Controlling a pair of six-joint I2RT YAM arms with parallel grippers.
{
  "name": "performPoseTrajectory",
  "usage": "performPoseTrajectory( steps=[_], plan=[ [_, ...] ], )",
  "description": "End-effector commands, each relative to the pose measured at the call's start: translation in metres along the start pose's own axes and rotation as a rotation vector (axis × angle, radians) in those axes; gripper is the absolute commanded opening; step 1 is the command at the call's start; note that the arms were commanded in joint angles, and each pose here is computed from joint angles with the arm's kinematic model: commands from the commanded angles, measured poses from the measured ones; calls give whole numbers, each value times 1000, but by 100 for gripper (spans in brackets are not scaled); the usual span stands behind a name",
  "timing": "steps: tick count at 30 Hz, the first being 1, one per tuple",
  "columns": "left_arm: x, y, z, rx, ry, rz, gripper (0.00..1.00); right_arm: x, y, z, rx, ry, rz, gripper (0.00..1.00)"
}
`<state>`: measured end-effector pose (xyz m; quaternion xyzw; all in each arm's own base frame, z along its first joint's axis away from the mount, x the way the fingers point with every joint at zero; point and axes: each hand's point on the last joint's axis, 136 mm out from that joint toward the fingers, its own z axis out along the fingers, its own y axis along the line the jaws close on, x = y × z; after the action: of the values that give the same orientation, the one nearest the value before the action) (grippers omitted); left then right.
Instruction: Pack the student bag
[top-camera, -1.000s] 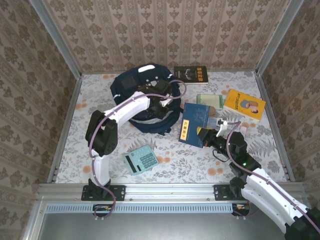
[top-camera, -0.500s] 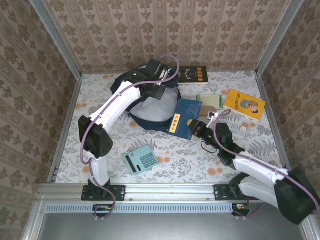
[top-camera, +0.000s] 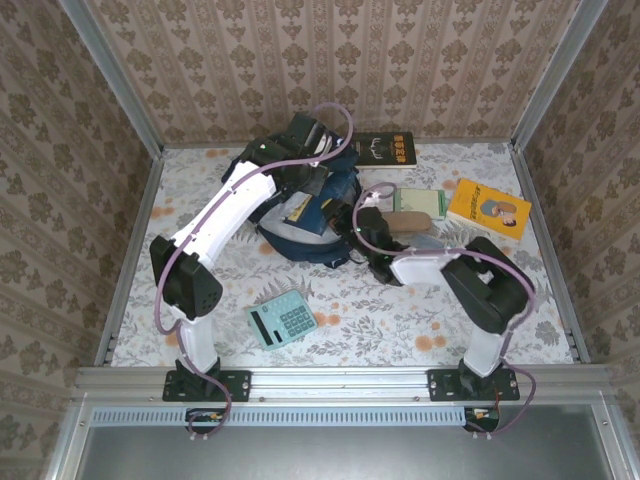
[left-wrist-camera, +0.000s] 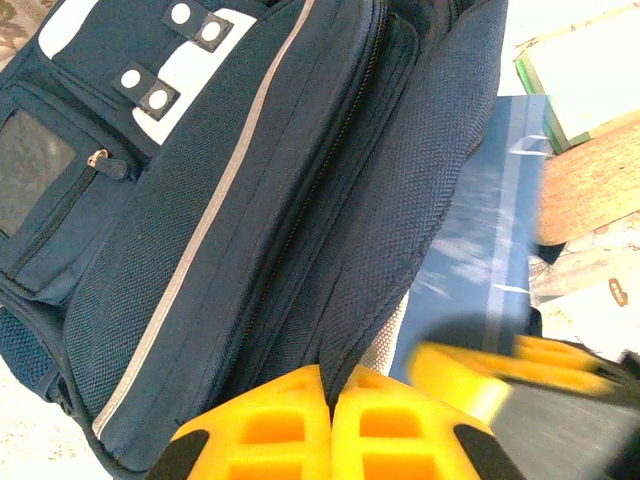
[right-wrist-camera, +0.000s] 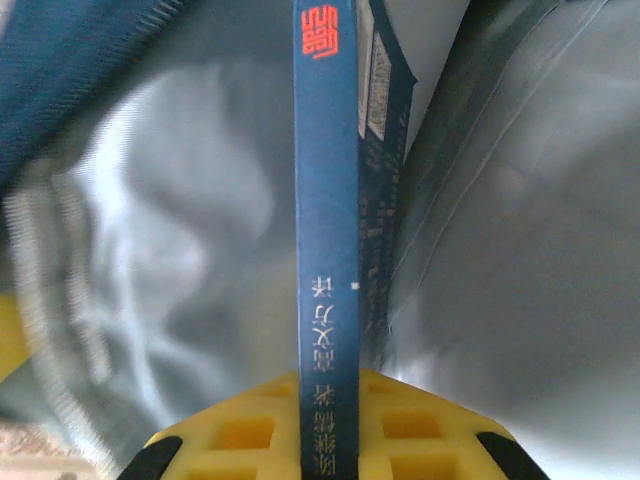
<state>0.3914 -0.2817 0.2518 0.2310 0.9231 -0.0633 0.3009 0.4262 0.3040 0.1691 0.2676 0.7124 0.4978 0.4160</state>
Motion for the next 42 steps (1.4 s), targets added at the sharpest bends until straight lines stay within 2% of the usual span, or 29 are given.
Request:
performPoseTrajectory(
  steps=[1,12,20,21,25,28,31,42],
  plan=[
    [-26,-5,-44,55,-132,-48,0,-19,27,20,-94,-145,63,0],
    [-30,-2,-55,102,-159,-88,0,-31,5,88,-136,-349,153,0],
    [-32,2,-53,153,-163,-136,0,-37,-13,128,-53,-447,151,4],
    [-32,3,-52,157,-159,-142,0,-36,-12,135,-45,-438,139,7],
    [-31,5,-48,154,-152,-143,0,-24,-12,150,-20,-366,92,44],
    [-30,8,-46,145,-149,-149,0,-20,-18,143,10,-335,70,66],
    [-28,10,-44,139,-144,-148,0,-21,-21,129,27,-314,43,73],
    [-25,22,-36,103,-131,-166,0,-21,-5,70,72,-158,-49,79]
  ],
)
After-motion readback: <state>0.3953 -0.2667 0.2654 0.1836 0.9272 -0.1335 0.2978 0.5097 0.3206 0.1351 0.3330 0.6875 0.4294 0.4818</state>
